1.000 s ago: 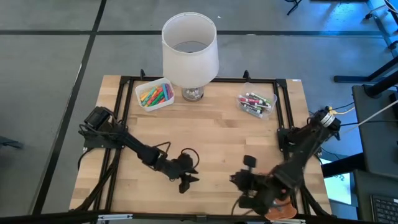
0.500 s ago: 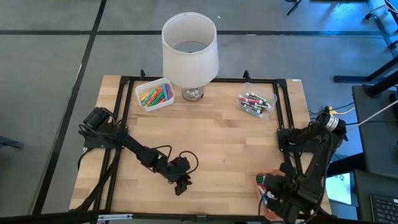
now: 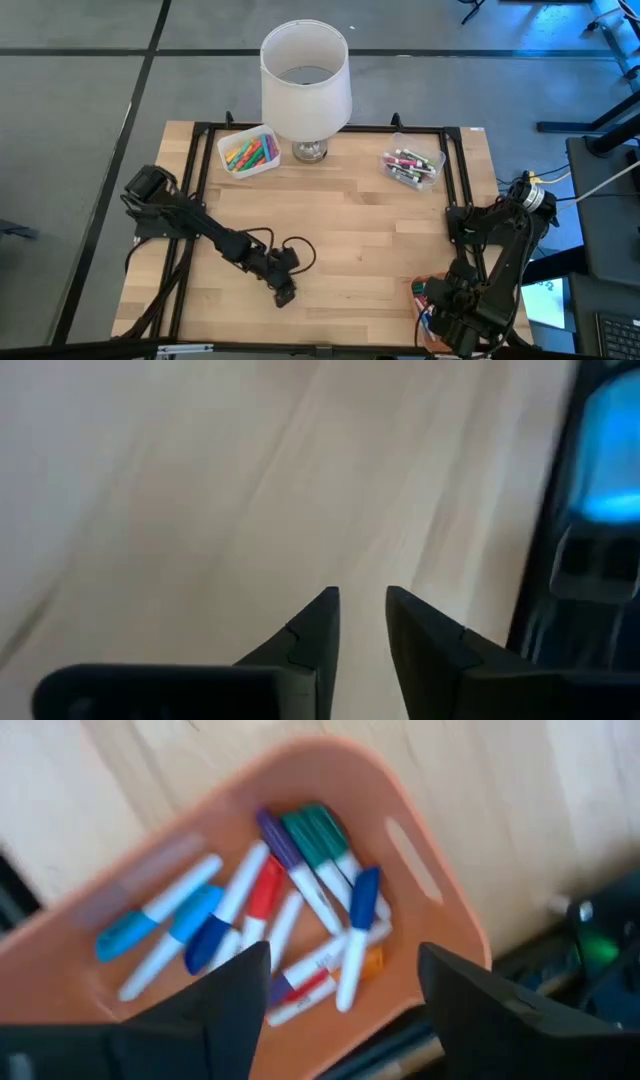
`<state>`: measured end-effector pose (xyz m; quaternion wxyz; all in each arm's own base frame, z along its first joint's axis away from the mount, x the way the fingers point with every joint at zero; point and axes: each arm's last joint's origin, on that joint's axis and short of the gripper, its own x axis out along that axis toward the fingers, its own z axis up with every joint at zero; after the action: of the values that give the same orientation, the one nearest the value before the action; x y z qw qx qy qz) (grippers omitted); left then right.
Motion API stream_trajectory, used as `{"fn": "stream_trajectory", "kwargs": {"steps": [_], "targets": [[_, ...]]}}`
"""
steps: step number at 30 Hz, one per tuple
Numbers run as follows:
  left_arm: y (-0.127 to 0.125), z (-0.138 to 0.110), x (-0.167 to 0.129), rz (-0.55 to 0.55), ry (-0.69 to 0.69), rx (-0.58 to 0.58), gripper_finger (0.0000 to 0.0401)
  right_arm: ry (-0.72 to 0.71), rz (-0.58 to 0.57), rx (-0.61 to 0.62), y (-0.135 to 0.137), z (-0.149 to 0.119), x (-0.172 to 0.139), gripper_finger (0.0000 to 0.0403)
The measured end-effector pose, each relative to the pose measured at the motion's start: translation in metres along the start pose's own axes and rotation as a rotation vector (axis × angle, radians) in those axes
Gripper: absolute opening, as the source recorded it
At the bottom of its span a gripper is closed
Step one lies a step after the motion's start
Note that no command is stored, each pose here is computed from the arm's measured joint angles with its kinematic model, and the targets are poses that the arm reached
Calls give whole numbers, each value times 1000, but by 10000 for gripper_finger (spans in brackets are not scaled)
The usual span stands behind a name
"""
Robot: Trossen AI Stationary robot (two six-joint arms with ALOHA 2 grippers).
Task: Pick & Place Markers
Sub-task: Put the dark blue mini marker into the orange bin
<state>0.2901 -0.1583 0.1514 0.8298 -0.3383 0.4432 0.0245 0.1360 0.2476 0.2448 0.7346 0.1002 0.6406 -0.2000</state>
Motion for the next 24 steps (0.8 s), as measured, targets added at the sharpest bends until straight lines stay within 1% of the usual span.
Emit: {"fn": "stream_trajectory", "kwargs": {"steps": [3, 5, 7, 9, 11, 12, 13, 14, 16, 19, 22, 24], "targets": [[5, -12, -15, 85, 148, -58, 70, -60, 32, -9, 3, 3, -9, 257], [12, -19, -27, 186, 205, -124, 64, -103, 49, -12, 5, 5, -14, 257], [17, -22, -38, 277, 219, -197, 60, -135, 59, -28, 6, 7, -18, 258], [22, -24, -48, 352, 226, -245, 59, -146, 59, -42, 6, 7, -18, 258], [25, -24, -55, 395, 211, -246, 59, -145, 58, -45, 6, 7, -18, 258], [26, -24, -58, 411, 197, -227, 59, -146, 58, -45, 6, 7, -18, 258], [26, -24, -60, 417, 184, -187, 59, -146, 58, -45, 6, 7, -18, 258], [26, -23, -61, 417, 174, -121, 59, -145, 58, -45, 6, 7, -18, 258], [25, -22, -61, 407, 171, 71, 60, -145, 58, -50, 6, 7, -18, 258], [21, -26, -59, 390, 171, 407, 66, -143, 57, -62, 6, 7, -18, 258], [17, -30, -56, 395, 166, 684, 79, -143, 56, -79, 6, 7, -18, 258], [18, -30, -54, 425, 166, 818, 91, -143, 56, -80, 6, 7, -18, 258]]}}
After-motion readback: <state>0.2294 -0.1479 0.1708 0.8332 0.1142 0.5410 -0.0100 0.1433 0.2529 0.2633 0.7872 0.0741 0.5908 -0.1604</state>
